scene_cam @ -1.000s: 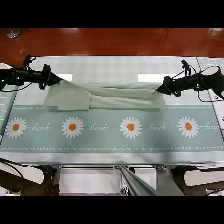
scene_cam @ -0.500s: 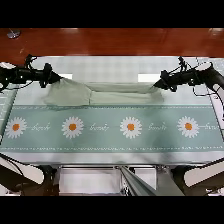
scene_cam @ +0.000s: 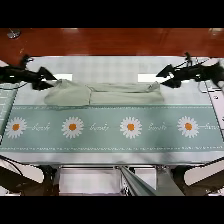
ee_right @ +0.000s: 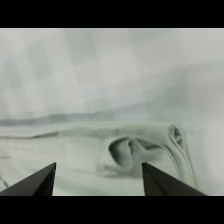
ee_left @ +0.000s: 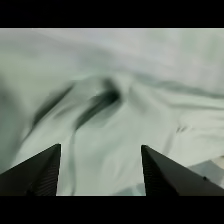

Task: Fold the shirts.

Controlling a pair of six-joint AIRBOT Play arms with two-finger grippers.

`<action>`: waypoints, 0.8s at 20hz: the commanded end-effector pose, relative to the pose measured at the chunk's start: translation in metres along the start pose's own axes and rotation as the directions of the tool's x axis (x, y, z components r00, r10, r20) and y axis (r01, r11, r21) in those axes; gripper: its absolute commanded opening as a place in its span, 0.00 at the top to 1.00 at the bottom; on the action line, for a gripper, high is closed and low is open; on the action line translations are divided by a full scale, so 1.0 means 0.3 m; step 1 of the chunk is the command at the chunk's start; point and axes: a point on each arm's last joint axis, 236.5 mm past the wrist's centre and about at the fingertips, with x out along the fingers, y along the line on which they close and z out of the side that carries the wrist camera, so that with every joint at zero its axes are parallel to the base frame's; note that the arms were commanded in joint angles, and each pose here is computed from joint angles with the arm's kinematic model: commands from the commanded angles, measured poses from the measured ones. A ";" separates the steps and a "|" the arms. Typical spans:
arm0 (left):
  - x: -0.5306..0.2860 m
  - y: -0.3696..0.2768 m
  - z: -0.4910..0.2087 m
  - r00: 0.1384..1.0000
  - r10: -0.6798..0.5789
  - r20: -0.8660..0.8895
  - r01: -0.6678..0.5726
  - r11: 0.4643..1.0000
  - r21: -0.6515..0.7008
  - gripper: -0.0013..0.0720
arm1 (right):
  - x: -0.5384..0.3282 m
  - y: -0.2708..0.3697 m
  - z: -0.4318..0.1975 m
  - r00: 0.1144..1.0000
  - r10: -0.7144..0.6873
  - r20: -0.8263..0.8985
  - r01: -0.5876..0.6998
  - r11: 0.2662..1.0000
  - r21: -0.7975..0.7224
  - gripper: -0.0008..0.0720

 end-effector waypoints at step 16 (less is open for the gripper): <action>0.009 -0.206 -0.588 0.989 -0.110 0.097 0.094 0.984 0.154 0.03 | 0.140 -0.140 -0.265 0.982 -0.033 -0.187 0.048 0.996 0.078 0.14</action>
